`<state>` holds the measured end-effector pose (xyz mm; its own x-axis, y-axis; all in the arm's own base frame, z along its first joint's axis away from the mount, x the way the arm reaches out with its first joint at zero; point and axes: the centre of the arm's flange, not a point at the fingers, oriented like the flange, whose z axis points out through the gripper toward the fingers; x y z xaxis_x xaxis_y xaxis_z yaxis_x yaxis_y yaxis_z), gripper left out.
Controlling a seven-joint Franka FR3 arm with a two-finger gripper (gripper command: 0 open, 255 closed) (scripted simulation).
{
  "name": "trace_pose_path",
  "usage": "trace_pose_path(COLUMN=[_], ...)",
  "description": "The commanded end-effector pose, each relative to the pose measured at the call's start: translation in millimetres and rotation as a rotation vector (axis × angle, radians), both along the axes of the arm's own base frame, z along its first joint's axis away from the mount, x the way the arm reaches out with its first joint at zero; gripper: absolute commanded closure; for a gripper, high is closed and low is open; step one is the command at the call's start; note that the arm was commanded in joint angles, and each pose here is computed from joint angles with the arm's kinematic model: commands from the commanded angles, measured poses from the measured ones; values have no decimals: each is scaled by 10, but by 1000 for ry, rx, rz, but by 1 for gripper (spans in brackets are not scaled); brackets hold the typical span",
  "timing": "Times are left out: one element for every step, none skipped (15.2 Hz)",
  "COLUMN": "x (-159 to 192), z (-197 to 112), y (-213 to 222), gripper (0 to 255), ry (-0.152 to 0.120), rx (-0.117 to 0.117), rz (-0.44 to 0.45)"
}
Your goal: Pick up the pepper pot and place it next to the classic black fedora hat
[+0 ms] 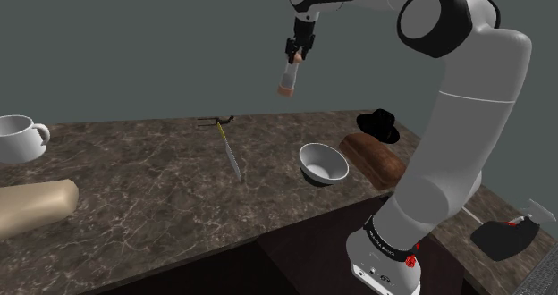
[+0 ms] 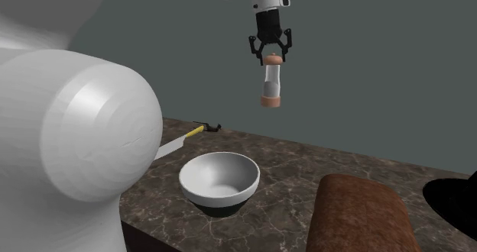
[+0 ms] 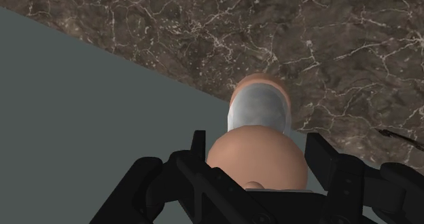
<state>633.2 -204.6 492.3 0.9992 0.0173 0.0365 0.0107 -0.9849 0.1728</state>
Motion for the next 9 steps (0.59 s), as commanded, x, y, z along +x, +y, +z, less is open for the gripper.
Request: trace_pose_path(x=[-7, -7, -7, -7, -7, -7, -7, -7, -7], z=[113, 165, 218, 271, 324, 377, 429, 482, 535], y=[-1, -1, -1, -1, -1, -1, -1, -1, -1], gripper=[255, 255, 255, 255, 255, 255, 255, 255, 255], ry=[0, 0, 0, 0, 0, 0, 0, 0, 0], rx=[0, 0, 0, 0, 0, 0, 0, 0, 0], rz=[0, 0, 0, 0, 0, 0, 0, 0, 0])
